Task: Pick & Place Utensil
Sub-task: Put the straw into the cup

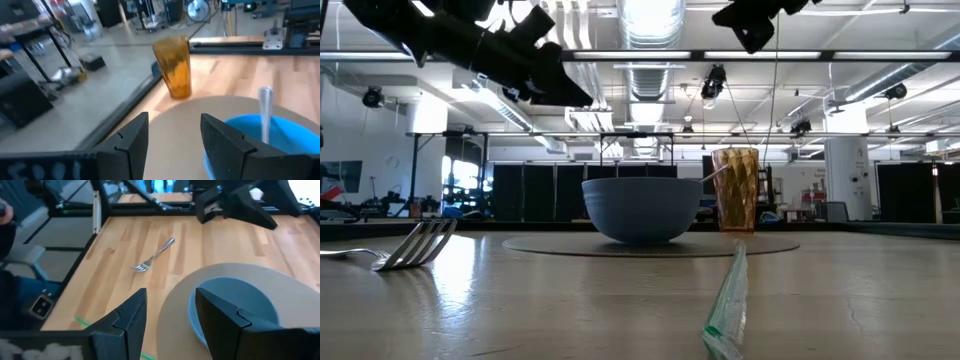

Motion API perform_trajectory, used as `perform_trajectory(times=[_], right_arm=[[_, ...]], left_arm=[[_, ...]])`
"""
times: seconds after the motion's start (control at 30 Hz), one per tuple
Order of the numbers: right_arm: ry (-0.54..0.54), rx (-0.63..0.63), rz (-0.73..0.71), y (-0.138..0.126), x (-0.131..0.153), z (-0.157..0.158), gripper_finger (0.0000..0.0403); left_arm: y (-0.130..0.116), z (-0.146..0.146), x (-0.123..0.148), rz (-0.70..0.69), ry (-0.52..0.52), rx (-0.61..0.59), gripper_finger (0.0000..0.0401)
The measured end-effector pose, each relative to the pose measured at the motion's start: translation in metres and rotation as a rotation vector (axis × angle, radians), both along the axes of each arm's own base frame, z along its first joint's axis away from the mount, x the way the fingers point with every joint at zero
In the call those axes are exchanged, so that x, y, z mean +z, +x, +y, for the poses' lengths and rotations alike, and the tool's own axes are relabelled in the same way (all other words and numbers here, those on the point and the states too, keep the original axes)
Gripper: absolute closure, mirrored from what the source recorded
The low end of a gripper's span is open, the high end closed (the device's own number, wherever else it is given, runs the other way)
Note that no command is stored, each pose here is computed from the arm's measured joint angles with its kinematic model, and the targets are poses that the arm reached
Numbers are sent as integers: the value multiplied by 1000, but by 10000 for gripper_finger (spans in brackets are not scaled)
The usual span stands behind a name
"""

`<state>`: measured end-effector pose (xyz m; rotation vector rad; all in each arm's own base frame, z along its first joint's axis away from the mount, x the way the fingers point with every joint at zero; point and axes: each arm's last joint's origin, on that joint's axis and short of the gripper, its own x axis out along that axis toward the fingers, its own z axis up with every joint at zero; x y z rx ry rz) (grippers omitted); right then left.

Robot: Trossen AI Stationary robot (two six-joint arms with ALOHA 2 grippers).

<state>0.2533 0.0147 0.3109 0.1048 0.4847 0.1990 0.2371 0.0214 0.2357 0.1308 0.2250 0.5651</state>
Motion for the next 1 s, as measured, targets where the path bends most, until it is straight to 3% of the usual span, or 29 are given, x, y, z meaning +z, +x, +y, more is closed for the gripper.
perform_trajectory(times=[0.43, 0.7, 1.0], right_arm=[[-109, 196, 192, 31, 11, 41, 234], [-228, 320, 328, 58, 1, 57, 234], [-309, 421, 517, 88, -23, 69, 234]], left_arm=[[0, -9, -8, 17, -179, -152, 227], [-3, -14, -18, 122, -199, -166, 227], [-4, -14, -19, 123, -218, -158, 227]])
